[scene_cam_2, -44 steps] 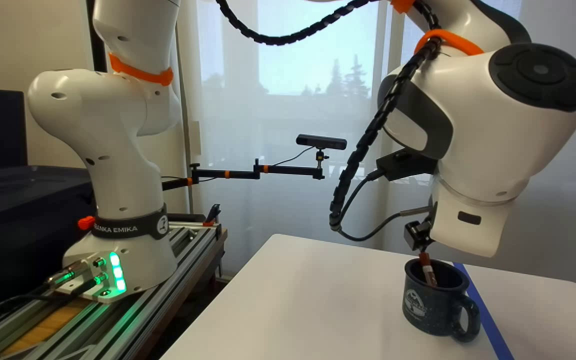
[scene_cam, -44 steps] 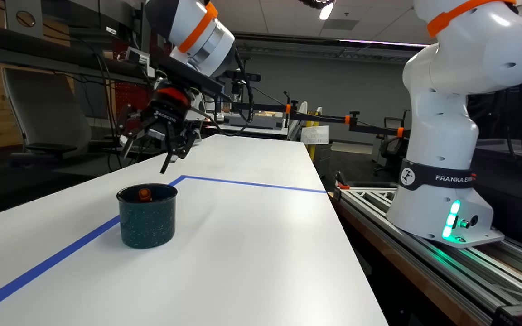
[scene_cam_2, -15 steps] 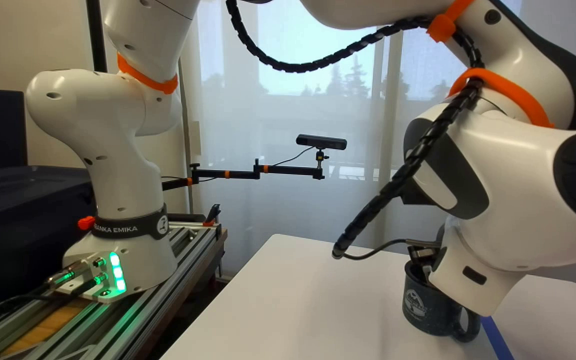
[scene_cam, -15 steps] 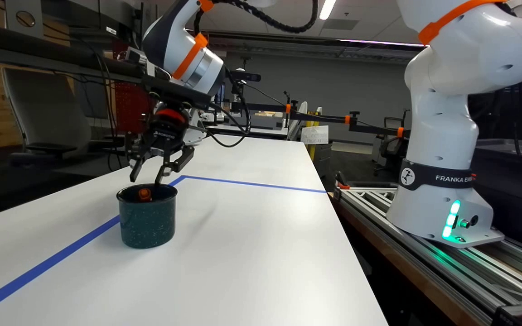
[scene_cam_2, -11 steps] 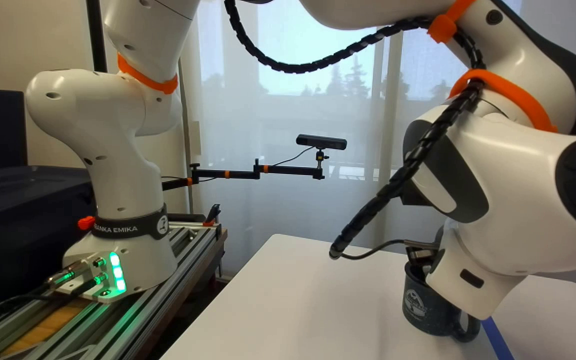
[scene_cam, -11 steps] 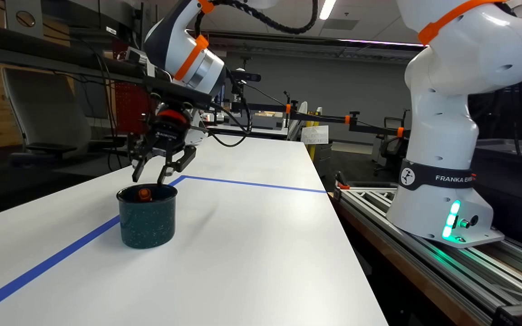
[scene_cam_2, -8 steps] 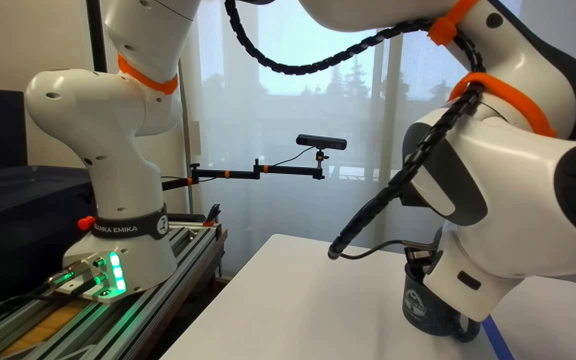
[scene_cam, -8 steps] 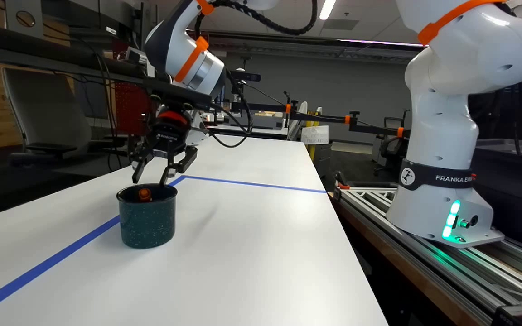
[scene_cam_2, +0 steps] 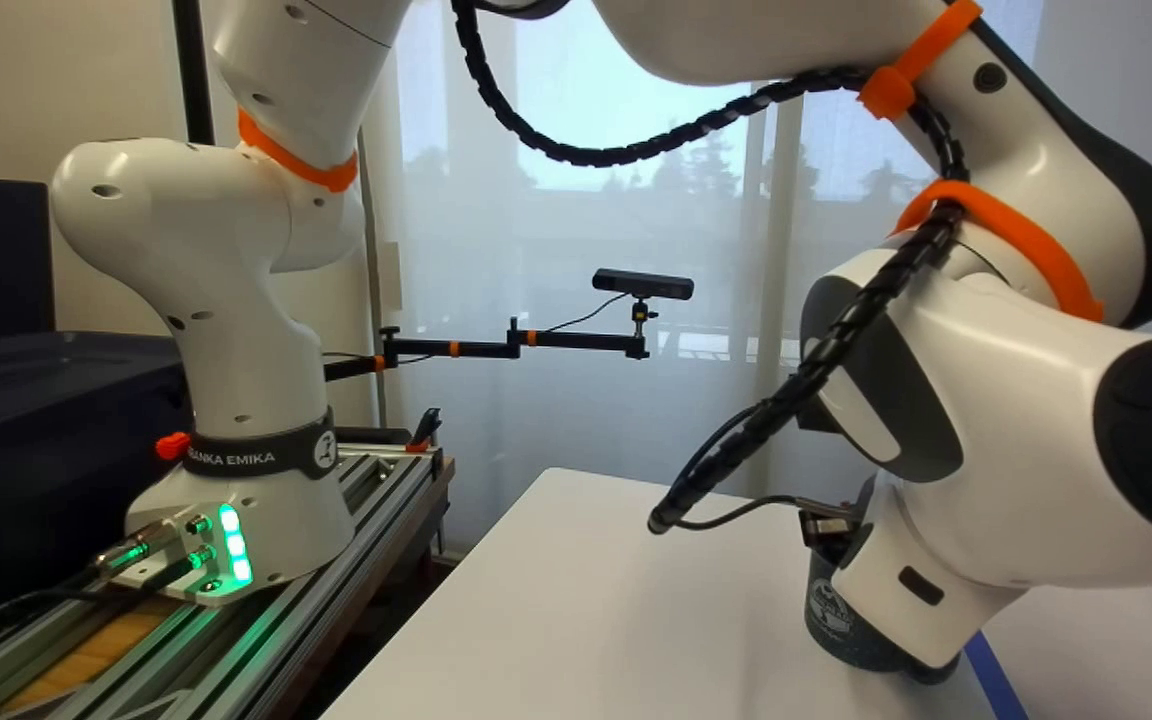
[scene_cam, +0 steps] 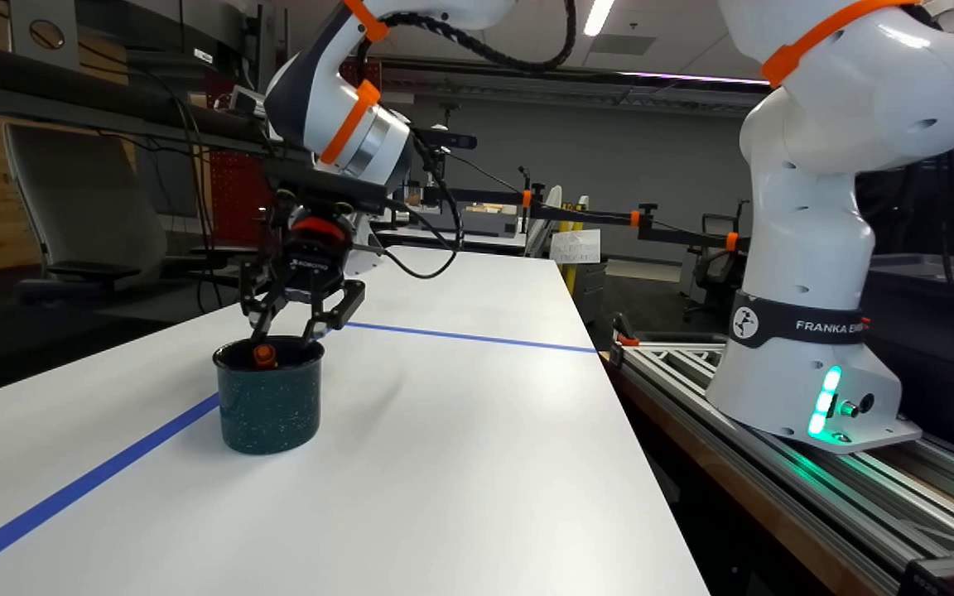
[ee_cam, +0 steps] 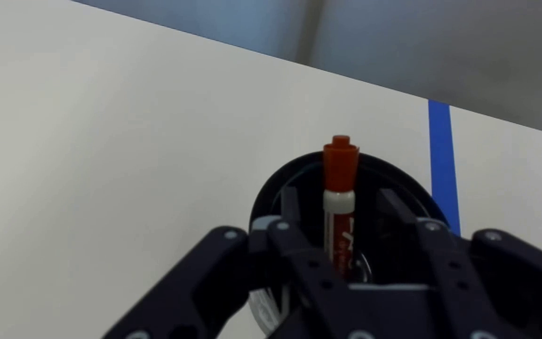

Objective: Remove the marker from the cup

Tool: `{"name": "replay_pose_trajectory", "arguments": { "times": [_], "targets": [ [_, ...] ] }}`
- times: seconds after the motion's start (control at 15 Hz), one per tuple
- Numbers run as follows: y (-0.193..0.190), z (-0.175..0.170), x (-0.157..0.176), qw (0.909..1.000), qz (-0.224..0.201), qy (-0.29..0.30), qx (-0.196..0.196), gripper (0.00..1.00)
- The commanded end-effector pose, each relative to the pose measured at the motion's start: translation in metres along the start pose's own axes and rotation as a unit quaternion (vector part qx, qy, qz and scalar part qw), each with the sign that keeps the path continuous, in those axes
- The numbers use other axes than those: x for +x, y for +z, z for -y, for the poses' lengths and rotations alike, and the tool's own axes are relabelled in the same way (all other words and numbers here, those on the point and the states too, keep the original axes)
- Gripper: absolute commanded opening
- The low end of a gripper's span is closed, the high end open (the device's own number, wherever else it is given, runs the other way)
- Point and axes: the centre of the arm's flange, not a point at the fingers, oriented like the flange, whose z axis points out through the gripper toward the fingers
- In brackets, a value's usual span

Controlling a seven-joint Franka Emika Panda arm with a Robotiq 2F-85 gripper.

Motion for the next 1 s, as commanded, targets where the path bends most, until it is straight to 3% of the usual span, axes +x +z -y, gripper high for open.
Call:
{"name": "replay_pose_trajectory", "arguments": {
  "times": [0.0, 0.93],
  "targets": [
    [0.002, 0.009, 0.009, 0.9998, 0.013, 0.013, 0.001, 0.46],
    [0.011, 0.023, 0.013, 0.9996, 0.02, 0.015, -0.01, 0.44]
  ]
}}
